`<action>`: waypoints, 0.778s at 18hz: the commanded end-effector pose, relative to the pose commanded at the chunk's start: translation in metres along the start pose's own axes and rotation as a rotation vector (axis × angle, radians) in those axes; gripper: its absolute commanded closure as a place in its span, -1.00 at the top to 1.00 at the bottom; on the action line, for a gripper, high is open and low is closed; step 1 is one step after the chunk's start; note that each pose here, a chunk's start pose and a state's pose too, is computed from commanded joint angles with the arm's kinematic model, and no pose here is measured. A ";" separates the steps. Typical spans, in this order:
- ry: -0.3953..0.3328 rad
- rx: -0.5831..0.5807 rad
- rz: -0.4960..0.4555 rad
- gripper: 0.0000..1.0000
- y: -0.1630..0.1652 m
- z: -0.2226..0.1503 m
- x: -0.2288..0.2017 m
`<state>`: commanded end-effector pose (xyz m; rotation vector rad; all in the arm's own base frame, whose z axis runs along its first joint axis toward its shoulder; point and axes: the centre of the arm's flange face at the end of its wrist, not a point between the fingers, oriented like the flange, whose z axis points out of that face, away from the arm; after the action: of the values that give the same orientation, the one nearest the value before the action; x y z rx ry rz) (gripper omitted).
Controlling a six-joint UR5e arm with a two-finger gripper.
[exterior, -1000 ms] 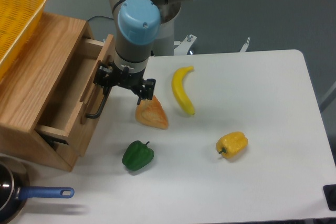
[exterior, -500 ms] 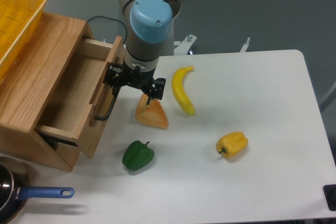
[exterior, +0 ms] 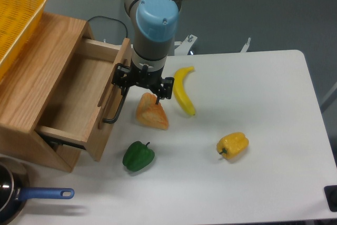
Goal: Slide the top drawer open
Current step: 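Pull the handle away from the cabinet, sliding the drawer out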
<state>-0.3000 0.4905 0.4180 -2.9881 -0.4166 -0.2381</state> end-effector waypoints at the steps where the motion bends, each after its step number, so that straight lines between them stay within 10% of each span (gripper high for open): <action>1: -0.011 0.000 0.001 1.00 -0.001 -0.003 -0.001; 14: -0.038 -0.007 -0.007 1.00 0.000 -0.006 -0.021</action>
<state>-0.3212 0.4841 0.4202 -3.0031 -0.4314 -0.1834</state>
